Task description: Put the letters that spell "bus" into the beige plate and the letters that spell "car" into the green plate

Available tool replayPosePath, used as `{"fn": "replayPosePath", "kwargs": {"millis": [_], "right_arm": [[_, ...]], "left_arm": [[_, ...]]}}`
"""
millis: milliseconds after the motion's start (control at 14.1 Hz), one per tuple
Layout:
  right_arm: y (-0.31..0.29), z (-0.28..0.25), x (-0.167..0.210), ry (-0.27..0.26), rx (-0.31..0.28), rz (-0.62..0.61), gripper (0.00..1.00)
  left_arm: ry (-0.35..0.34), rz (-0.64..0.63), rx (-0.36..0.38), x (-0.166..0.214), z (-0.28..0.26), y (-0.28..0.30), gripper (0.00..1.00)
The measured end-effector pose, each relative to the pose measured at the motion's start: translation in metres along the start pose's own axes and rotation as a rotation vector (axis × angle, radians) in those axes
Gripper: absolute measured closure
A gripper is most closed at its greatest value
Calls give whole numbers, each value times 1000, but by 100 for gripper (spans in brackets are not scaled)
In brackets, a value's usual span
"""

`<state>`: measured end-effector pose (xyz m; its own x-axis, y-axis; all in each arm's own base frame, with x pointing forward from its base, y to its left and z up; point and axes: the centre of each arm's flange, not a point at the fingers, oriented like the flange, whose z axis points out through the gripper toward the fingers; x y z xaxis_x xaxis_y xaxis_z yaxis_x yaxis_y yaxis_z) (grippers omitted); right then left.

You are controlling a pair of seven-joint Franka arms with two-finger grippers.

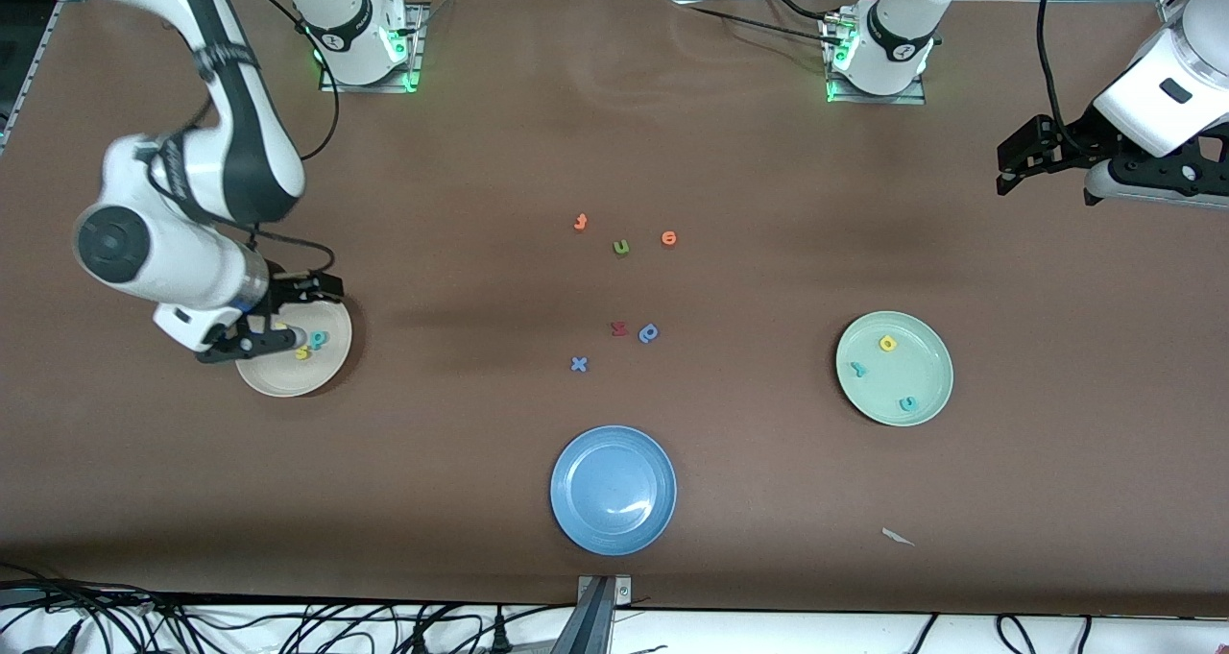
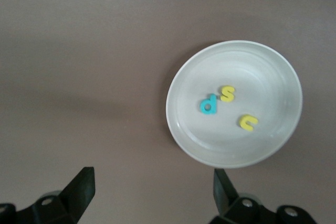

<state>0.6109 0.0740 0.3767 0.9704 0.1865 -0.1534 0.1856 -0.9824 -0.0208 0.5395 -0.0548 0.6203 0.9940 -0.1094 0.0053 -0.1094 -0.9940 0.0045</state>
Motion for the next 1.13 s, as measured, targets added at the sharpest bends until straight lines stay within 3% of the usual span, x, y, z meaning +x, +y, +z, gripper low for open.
{"fn": "replayPosePath", "kwargs": {"millis": [354,707,1132], "right_arm": [[17,-93,-47,52,-16,26,0],[34,-182,-94,58,-12,62,0],[38,-243,-113,135,-20,76,0]], "left_arm": [[0,4,0,0,0,2,0],[0,4,0,0,0,2,0],[0,4,0,0,0,2,0]]}}
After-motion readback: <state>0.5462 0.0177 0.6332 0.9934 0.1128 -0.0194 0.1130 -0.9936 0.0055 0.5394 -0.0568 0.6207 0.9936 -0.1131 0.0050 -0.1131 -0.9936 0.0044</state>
